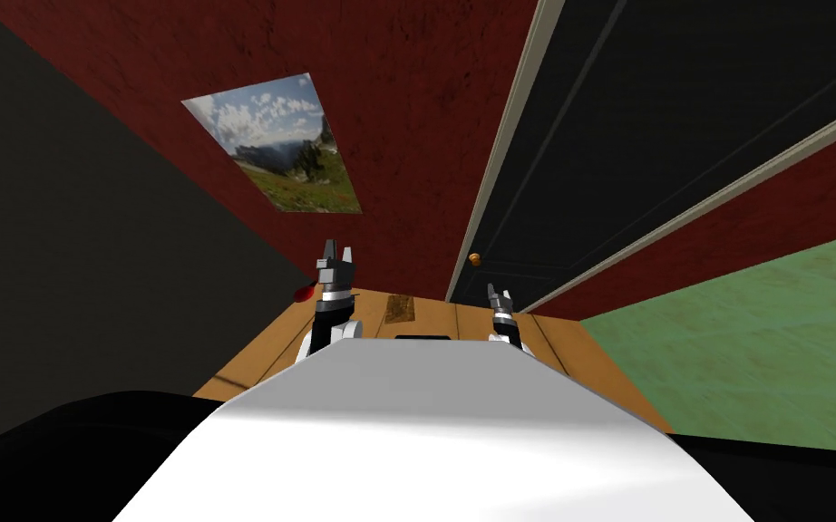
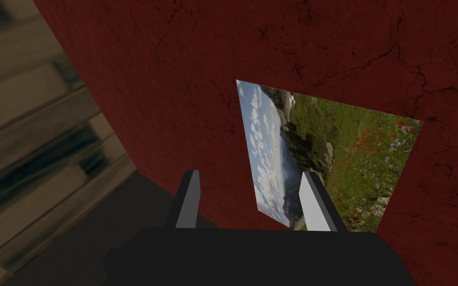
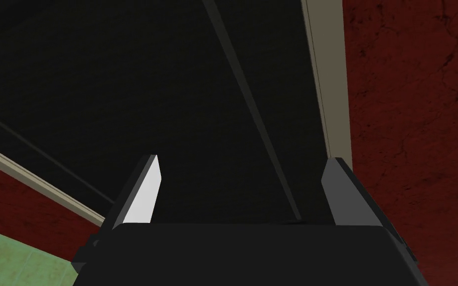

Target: Pull the door open

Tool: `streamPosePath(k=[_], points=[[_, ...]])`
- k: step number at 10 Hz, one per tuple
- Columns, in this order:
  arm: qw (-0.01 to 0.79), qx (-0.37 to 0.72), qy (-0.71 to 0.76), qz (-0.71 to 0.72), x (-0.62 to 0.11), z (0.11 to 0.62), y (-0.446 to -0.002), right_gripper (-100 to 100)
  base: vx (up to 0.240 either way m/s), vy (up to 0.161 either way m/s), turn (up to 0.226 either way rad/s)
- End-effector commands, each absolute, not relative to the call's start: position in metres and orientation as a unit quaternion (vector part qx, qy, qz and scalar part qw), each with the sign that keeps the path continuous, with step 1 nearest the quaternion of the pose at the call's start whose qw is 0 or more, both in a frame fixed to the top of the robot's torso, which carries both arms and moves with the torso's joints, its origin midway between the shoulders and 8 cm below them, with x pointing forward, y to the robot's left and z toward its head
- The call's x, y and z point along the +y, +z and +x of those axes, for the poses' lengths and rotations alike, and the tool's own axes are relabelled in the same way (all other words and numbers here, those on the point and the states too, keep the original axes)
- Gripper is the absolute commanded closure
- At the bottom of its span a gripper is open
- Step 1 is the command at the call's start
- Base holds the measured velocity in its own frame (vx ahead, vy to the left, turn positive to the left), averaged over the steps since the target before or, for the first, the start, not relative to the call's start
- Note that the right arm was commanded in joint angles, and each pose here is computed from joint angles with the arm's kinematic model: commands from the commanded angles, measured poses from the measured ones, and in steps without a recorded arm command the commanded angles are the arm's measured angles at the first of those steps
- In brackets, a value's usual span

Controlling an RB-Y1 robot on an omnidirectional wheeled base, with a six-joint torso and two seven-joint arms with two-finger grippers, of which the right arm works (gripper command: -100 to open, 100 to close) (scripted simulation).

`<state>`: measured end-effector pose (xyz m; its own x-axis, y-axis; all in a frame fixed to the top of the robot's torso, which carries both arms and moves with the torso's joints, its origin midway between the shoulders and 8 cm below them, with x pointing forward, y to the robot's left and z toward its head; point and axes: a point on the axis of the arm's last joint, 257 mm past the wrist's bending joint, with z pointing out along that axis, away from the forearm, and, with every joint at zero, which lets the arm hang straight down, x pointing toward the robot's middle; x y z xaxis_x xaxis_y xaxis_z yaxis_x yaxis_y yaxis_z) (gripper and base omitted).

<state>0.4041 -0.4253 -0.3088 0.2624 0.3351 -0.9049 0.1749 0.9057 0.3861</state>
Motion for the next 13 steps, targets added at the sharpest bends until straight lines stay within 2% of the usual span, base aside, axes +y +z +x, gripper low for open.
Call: streamPosePath(k=[1, 13], points=[[0.759, 0.619, 0.025, 0.201, -0.434, 0.400, -0.322, -100, 0.060, -0.029, 0.218], [0.702, 0.687, -0.119, 0.142, -0.481, 0.372, -0.385, -100, 0.051, -0.033, 0.151]])
